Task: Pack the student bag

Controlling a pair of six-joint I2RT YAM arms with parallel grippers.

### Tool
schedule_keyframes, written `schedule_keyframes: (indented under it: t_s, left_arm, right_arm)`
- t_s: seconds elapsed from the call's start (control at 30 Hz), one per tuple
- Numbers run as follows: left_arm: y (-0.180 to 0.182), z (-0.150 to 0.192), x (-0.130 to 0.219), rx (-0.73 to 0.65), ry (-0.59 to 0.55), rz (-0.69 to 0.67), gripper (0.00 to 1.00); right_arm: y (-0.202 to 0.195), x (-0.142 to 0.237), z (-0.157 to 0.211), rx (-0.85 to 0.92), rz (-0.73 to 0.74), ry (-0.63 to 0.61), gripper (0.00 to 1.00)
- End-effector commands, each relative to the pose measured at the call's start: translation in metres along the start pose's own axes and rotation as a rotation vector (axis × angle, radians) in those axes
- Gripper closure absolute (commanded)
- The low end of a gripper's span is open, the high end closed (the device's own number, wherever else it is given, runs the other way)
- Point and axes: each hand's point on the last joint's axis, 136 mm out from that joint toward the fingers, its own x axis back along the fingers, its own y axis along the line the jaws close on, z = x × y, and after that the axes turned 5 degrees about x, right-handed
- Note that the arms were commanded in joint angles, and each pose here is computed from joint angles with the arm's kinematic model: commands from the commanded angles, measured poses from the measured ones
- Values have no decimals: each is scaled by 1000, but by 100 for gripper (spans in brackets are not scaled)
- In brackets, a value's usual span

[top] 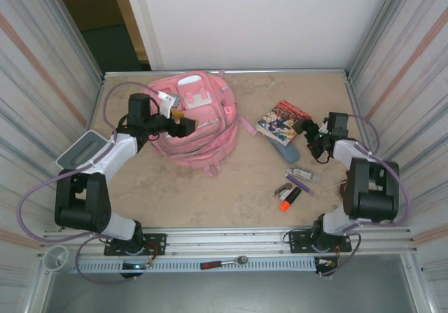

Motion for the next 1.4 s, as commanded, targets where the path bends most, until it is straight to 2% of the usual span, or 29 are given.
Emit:
schedule_keyframes:
  t_s: [0.0,0.27,0.33,0.4,0.47,0.53,0.6,0.73,0.83,0.9,0.97,1.07,1.17,1.23,1.37]
  left_arm:
    - [-4,4,-2,0,10,-31,13]
    - [-12,18,-21,0,64,-5,14]
    - [-14,20,-25,-1,76,1,14]
    - [-16,23,-27,-4,87,3,15]
    - [-17,24,-27,-7,92,2,15]
    - [-19,23,-26,-10,91,3,15]
    - [-22,19,-24,-13,78,3,15]
    - [-32,4,-16,-25,13,18,16]
    - [-38,-8,-8,-36,-44,13,15]
    - [-37,-13,-4,-34,-72,-7,15]
    - [-37,-16,-3,-24,-85,-35,16]
    - [-36,-16,-6,-17,-76,-93,15]
    - [-43,-13,-15,-21,-52,-138,16]
    - [-47,-8,-22,-13,-36,-149,16]
    - [-52,8,-38,47,-2,-132,17]
  right_arm:
    - [31,-11,-14,9,-130,23,6]
    - [56,-56,-23,17,-201,85,23]
    - [69,-63,-27,31,-228,96,39]
    - [78,-64,-33,38,-243,80,64]
    - [88,-58,-38,47,-271,53,82]
    - [105,-45,-41,75,-324,37,93]
    - [128,-26,-40,122,-397,21,100]
    - [172,20,-33,237,-506,-10,100]
    - [170,35,-27,333,-396,-61,98]
    - [155,32,-28,395,-261,-91,79]
    - [139,24,-36,436,-144,-97,54]
    - [120,2,-54,439,-22,-85,29]
    - [114,-34,-65,425,12,-23,21]
    - [116,-58,-70,435,18,4,19]
    - [98,-98,-85,449,141,19,19]
